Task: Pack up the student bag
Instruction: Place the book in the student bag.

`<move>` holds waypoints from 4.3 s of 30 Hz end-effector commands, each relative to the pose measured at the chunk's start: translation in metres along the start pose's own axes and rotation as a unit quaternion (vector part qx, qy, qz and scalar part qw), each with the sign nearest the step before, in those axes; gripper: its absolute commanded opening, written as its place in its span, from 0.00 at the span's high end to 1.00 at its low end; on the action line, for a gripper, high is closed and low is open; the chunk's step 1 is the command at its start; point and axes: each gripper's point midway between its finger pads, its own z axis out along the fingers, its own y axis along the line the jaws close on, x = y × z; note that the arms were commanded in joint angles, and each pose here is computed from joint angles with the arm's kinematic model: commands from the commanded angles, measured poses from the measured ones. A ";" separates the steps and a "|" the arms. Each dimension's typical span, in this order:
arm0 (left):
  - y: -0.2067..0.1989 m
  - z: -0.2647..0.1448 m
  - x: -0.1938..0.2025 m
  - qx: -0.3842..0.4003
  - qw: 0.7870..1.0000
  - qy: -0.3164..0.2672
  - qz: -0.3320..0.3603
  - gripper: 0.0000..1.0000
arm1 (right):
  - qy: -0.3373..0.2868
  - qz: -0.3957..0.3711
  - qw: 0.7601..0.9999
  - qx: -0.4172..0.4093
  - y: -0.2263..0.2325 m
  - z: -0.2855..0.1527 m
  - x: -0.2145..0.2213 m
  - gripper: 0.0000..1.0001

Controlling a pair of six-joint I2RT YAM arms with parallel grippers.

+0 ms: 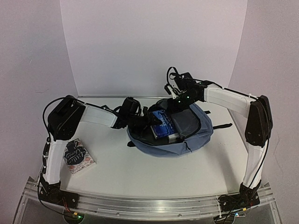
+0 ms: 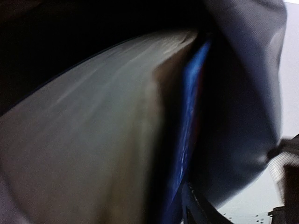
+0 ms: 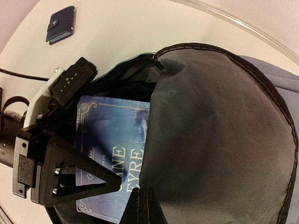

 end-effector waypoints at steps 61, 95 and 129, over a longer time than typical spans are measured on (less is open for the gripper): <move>-0.051 0.018 -0.011 -0.032 0.995 0.008 0.098 0.68 | -0.023 0.027 0.999 -0.007 -0.025 -0.016 0.000 1.00; -0.051 0.029 -0.029 -0.059 0.992 -0.014 0.110 0.73 | -0.009 0.034 0.999 -0.006 -0.032 -0.011 0.011 1.00; -0.066 0.044 -0.031 -0.024 0.990 0.001 0.137 0.75 | -0.025 0.059 0.997 -0.038 -0.029 -0.018 -0.001 1.00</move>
